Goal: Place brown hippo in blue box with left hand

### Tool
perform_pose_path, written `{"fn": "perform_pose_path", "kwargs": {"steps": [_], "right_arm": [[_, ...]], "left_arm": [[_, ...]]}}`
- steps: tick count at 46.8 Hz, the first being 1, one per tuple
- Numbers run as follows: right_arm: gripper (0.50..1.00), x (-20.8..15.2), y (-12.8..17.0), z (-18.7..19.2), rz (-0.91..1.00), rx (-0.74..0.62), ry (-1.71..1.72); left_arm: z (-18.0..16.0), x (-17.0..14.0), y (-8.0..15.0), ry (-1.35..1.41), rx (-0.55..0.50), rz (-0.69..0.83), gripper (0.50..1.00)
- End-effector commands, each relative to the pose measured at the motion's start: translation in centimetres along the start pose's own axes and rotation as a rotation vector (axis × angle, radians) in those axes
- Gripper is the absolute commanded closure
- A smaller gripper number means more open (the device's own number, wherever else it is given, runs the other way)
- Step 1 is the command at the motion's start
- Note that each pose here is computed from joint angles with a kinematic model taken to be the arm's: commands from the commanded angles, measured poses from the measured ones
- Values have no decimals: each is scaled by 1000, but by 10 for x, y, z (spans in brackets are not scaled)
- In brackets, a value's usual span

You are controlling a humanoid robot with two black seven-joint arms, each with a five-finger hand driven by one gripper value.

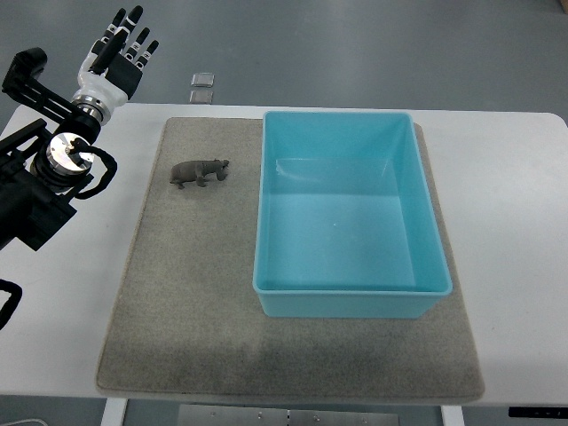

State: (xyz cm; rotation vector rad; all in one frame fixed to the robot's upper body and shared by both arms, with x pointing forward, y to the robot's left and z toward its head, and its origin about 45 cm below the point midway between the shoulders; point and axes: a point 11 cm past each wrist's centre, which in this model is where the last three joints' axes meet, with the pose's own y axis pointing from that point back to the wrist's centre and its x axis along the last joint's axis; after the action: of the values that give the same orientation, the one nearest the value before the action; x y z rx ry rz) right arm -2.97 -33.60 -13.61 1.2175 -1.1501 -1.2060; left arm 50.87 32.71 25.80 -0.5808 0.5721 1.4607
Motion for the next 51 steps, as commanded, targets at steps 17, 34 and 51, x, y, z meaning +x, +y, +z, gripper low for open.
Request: {"fn": "perform_pose_path", "kwargs": {"steps": [17, 34, 51], "right_arm": [[564, 0, 0, 0, 0, 0, 0], [564, 0, 0, 0, 0, 0, 0], [564, 0, 0, 0, 0, 0, 0]], "left_arm": [[-23, -24, 10, -449, 168, -187, 508], [-19, -31, 24, -890, 258, -368, 508], [-26, -22, 38, -1322, 381, -530, 508]]}}
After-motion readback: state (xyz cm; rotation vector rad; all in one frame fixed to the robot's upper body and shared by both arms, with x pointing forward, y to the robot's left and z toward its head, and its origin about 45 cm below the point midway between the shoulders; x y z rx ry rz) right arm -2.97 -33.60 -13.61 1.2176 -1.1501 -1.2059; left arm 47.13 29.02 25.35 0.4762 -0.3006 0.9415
